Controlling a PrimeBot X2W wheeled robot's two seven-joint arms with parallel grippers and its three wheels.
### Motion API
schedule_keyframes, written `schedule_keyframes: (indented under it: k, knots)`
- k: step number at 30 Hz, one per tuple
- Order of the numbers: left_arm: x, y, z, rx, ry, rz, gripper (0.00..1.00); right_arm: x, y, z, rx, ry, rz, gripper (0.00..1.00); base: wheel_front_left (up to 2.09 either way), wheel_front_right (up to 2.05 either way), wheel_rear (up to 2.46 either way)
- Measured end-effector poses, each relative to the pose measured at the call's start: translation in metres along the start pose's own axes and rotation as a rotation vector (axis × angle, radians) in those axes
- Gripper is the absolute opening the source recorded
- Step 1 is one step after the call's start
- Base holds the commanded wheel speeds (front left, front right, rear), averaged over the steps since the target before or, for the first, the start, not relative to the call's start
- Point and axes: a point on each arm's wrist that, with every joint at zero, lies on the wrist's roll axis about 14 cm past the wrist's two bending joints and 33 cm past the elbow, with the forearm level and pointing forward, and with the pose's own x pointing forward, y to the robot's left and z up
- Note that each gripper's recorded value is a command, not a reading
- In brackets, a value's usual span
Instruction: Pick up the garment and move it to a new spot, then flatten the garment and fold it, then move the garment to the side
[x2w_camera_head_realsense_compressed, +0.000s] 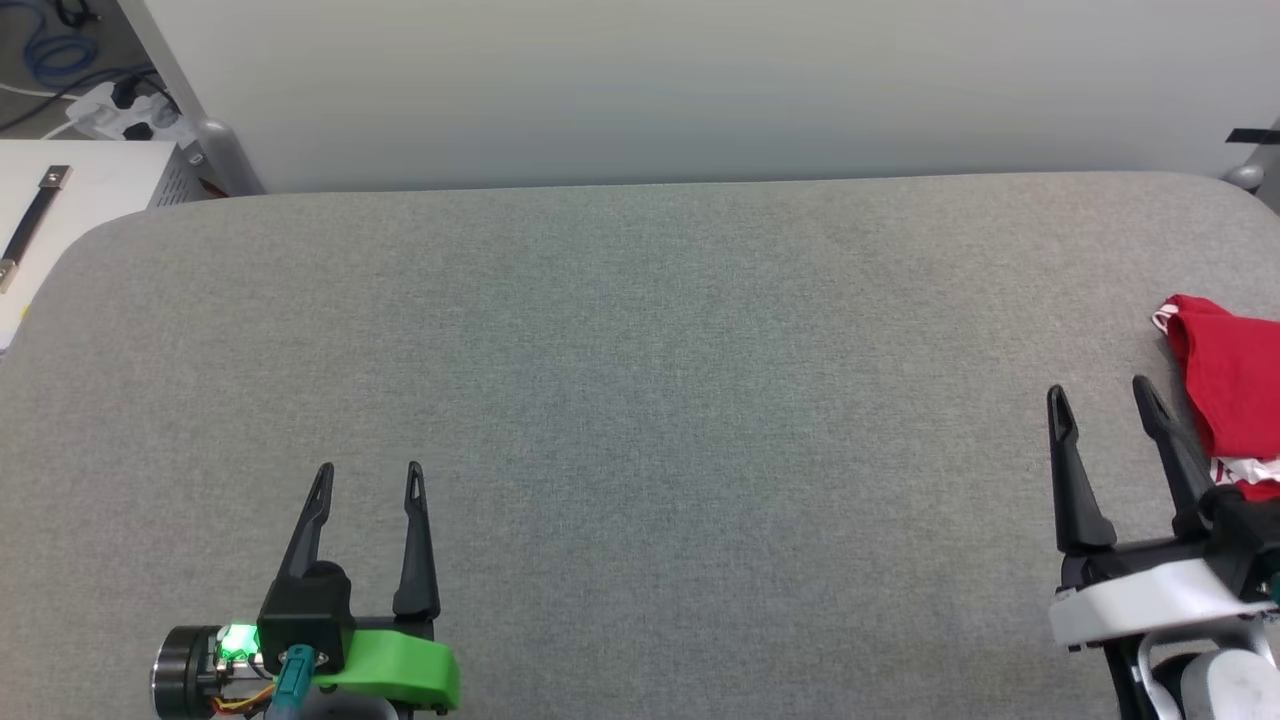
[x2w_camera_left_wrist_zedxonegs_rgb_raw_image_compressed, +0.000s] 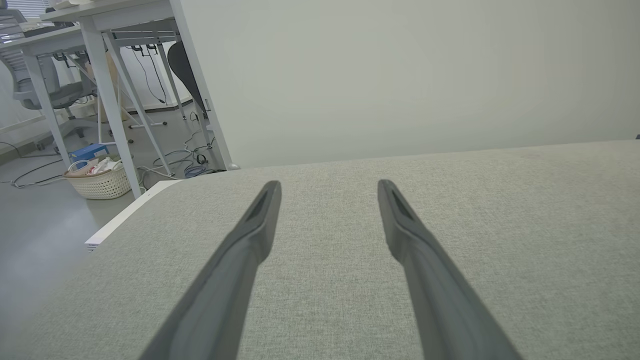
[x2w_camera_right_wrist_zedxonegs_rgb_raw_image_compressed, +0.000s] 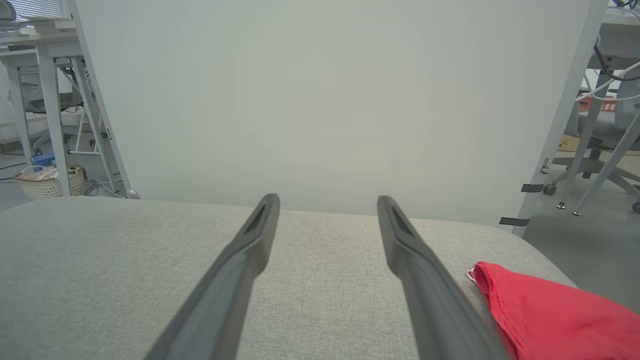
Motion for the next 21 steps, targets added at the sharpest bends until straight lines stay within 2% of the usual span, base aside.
schedule_keyframes:
  k: [10,21]
  knots:
    - [-0.012,0.007,0.004,-0.010,-0.008,0.006,1.00,-0.029,0.016,-0.009,0.046,0.039,-0.012,1.00,0.00,0.00,0.00]
    - [-0.015,0.005,0.000,-0.032,0.005,-0.005,1.00,-0.037,0.023,-0.013,0.036,0.058,-0.005,1.00,0.00,0.00,0.00]
